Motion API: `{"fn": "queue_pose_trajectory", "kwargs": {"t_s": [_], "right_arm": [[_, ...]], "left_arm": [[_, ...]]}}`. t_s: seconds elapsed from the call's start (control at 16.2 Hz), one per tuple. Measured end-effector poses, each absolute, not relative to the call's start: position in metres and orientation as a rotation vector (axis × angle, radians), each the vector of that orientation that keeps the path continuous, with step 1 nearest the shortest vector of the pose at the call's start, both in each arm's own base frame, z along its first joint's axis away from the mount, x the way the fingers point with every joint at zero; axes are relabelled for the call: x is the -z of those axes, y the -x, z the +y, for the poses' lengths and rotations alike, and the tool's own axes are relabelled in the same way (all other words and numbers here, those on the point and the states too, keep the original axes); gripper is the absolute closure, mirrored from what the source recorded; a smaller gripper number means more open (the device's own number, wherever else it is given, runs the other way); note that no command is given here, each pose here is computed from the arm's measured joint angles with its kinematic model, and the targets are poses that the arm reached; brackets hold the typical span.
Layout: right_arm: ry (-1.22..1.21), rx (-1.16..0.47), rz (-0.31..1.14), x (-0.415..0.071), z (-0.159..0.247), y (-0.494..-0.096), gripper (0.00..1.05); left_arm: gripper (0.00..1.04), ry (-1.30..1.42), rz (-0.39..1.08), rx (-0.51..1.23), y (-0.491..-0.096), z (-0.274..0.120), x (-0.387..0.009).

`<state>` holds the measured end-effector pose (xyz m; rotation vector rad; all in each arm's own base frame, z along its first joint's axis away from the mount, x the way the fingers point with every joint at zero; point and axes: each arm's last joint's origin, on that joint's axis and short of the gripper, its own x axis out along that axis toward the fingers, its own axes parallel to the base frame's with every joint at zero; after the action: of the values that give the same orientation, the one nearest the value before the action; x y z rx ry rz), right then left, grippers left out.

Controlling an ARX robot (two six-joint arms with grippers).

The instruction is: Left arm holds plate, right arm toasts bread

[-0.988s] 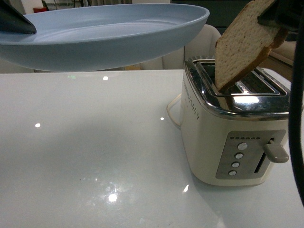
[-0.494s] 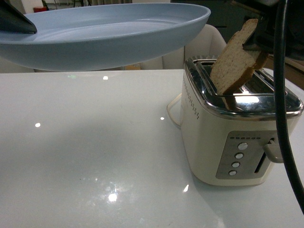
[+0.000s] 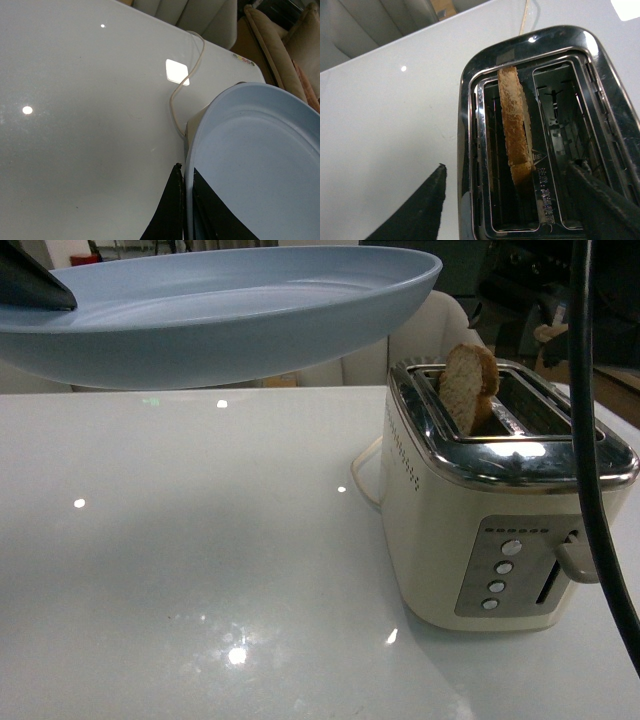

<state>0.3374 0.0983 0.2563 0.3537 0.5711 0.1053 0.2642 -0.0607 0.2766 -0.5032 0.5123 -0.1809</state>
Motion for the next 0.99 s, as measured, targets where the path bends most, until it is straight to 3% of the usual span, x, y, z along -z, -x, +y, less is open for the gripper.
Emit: {"fn": "queue_pose_trajectory", "kwargs": {"t_s": [0.12,0.31,0.56,0.93,0.99], "right_arm": [[-0.309,-0.104,0.477,-0.262,0.096,-0.321,0.04],[-0.286,-0.135,0.365,-0.275,0.089,-0.290,0.06],[-0.191,-0.058,0.131,-0.295,0.064,-0.225,0.06],[-0.126,0.033,0.056,-0.284,0.019,-0.148,0.06],[-0.112,0.038,0.000,-0.286,0.008,-0.138,0.11]], "left_arm": [[1.02,0.503,0.512,0.181,-0.264,-0.061,-0.277],[1.02,0.503,0.512,0.181,-0.264,-0.061,-0.277],[1.02,0.503,0.513,0.181,-0.264,-0.061,-0.276],[1.02,0.503,0.512,0.181,-0.264,-0.061,-0.277],[1.02,0.503,0.512,0.181,-0.264,-0.061,-0.277]]}}
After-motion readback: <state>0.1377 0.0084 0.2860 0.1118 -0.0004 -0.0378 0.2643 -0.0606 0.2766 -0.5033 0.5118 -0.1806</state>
